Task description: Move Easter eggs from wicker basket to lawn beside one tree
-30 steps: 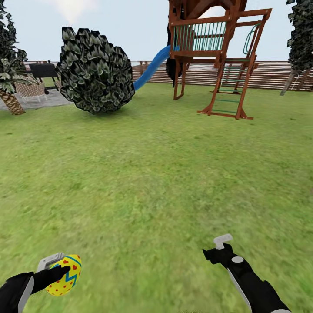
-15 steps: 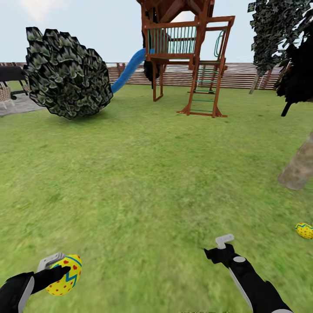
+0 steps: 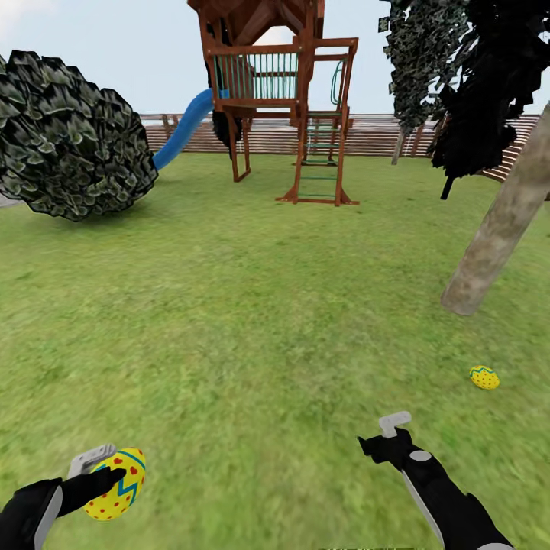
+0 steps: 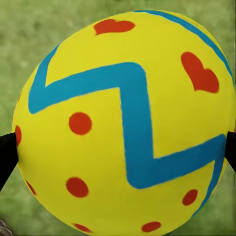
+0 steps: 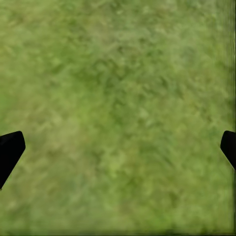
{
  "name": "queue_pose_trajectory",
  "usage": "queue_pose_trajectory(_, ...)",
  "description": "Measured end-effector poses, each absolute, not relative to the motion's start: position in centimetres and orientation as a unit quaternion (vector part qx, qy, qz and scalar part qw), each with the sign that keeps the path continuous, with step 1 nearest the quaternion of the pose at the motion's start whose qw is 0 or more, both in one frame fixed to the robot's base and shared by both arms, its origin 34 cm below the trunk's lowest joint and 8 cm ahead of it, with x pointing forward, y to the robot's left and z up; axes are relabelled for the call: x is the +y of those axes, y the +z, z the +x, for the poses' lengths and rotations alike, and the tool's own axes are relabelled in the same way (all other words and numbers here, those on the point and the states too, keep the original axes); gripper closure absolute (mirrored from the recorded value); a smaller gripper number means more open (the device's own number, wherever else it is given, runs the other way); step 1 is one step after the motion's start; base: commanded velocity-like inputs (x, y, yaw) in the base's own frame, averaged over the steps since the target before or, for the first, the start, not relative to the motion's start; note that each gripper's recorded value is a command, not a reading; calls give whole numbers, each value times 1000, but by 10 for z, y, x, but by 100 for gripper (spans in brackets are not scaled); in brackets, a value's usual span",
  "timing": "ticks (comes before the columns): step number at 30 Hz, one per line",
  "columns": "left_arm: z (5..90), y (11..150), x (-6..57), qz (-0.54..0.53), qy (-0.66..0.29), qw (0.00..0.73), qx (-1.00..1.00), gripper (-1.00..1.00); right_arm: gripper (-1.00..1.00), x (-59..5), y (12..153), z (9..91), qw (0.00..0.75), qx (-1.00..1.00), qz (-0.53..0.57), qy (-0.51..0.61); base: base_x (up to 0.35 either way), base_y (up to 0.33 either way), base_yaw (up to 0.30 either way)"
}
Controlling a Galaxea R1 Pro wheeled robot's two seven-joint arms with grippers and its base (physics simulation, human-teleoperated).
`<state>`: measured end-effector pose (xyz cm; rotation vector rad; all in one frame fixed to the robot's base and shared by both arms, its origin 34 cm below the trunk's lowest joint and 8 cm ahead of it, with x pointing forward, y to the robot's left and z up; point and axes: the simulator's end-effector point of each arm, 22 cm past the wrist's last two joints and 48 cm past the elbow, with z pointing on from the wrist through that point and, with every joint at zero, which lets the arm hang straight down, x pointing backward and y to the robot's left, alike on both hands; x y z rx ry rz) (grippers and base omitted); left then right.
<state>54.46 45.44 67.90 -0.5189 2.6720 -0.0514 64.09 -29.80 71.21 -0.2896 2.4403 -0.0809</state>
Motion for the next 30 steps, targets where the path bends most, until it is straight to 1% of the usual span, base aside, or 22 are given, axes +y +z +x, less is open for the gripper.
queue_pose_trajectory(30,538,716,452,-185,-22,212,959,100,-100,-297,755,638,345,931,-113,-33,0,0,-295)
